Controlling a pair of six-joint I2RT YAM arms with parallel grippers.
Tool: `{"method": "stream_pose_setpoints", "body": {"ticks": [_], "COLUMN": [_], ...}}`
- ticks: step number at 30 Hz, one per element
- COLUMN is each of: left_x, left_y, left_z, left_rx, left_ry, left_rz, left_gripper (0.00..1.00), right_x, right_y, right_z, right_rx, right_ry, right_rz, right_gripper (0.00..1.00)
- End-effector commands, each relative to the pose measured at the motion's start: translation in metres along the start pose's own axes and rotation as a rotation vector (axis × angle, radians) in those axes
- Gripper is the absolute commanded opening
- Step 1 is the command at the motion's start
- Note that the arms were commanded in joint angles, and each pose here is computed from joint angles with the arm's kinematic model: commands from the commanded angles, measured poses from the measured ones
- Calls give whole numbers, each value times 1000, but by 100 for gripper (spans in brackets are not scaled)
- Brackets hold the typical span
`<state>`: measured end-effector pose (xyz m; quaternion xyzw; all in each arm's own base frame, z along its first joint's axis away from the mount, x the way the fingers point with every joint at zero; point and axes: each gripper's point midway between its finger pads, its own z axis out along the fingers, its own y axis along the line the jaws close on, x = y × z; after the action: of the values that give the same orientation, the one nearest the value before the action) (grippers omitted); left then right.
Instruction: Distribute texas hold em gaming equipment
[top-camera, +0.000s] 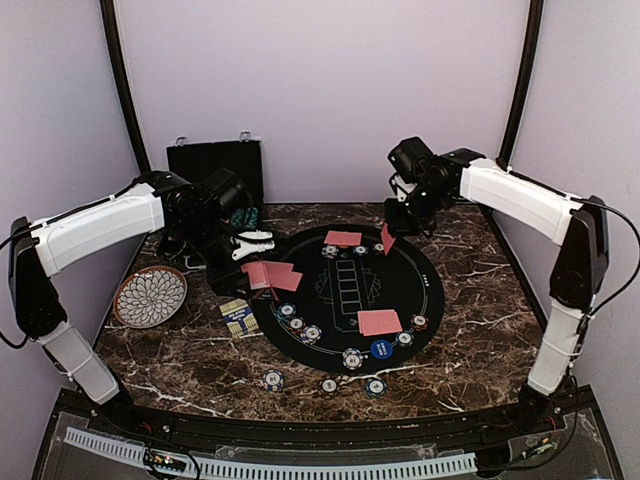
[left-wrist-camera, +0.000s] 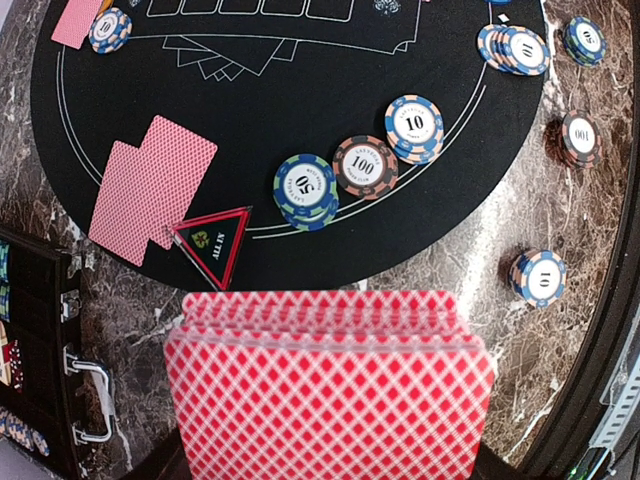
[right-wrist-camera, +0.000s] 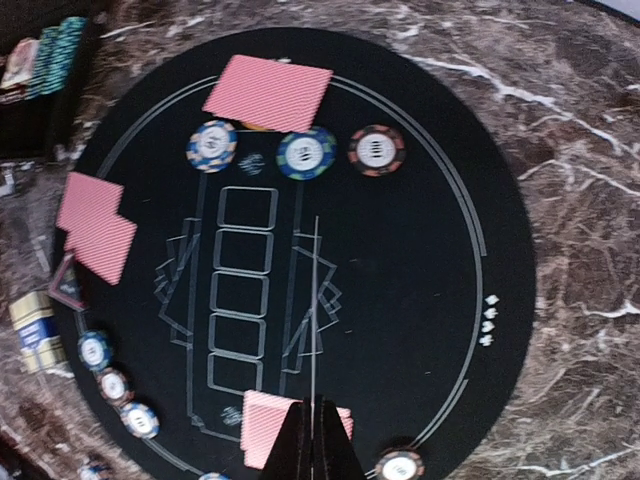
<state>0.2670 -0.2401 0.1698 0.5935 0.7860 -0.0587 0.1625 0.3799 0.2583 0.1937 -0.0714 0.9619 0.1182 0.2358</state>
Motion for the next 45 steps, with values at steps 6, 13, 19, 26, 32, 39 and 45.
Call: {"method": "stream_pose_setpoints", "body": {"ticks": [6,13,19,26,32,39,45], "left_x": [1,1,0,-2,-2,-3,-1], "left_y": [-3,-3,-3,-2,-1,0,-1], "left_z": [-20,-23,-23,-23,-23,-27,-28], "left_rx": [-20,-23,-23,-21,-22,-32,-35], "left_ry": [-39,-41,-42,-42,-42,-52,-47], "left_rz": [1,5,9,7,6,4,4], "left_gripper": [0,0,0,0,0,0,0], "right_x": [-2,4,21,34,40,36,24], "right_y": [-36,-5,15,36,54,85,97], "right_z": [17,54,90,119,141,164,172], "right_rx": [602,700,679,629,526,362,277], "right_ry": [6,42,91,109,119,77,43], "right_rz": [-250,-377,-431,-457,-436,-389,-347], "right_gripper": [0,0,0,0,1,7,17]}}
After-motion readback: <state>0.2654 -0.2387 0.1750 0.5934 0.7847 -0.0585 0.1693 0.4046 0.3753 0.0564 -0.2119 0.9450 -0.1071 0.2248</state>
